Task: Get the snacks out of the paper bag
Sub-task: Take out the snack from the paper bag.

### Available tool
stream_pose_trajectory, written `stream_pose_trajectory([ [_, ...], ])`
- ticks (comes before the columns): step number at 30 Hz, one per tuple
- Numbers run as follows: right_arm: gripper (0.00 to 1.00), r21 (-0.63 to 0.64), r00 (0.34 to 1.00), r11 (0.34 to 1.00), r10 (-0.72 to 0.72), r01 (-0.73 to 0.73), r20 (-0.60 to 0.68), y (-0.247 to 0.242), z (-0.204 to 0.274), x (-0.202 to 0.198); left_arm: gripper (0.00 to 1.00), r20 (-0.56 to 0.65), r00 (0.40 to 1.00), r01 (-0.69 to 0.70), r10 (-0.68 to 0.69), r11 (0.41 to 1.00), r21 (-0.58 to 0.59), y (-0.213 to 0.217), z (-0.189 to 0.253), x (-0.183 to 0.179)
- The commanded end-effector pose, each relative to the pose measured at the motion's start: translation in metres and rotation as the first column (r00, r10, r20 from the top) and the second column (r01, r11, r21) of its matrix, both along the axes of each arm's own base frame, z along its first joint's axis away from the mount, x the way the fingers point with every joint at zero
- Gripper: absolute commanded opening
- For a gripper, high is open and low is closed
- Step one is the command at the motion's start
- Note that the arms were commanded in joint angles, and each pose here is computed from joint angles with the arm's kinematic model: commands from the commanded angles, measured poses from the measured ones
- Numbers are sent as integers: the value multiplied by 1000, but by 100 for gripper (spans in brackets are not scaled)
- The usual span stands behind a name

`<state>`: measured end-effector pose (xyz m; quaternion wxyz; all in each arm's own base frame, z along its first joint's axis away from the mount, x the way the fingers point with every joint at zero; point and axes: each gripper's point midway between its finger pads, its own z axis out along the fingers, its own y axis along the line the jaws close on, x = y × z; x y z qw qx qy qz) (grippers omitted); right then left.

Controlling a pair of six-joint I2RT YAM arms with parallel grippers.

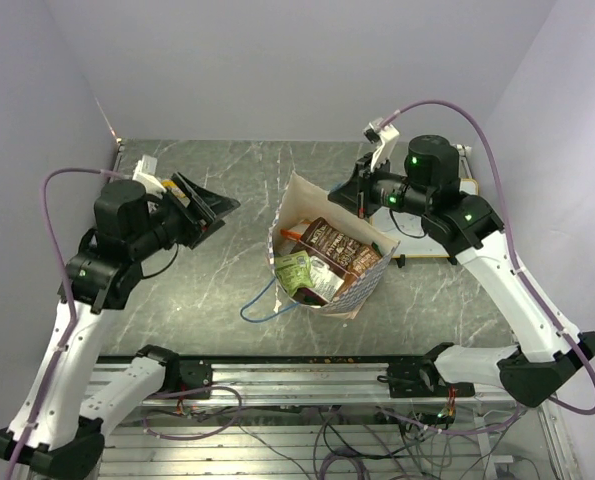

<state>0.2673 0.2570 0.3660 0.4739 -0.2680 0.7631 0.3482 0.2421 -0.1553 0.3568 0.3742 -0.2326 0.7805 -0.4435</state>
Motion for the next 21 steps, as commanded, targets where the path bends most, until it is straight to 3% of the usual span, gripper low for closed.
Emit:
stream_pose_trajectory([
  [1,0,65,998,998,13,-18,67,0,27,-8,78,29,999,39,-41,997,60,-18,-3,-10],
  [4,0,89,995,994,49,-57,87,3,38,-16,76,59,993,98,-106,988,117,-46,2,-12],
  [10,0,176,948,935,285,-307,140,24,58,-54,74,50,971,217,-233,953,211,-110,-20,-37],
  [17,0,242,947,917,300,-318,111,28,63,-60,72,39,955,265,-296,901,345,-144,-52,-81],
  [21,0,246,947,915,302,-321,111,28,64,-60,69,37,937,293,-349,837,461,-156,-73,-93],
])
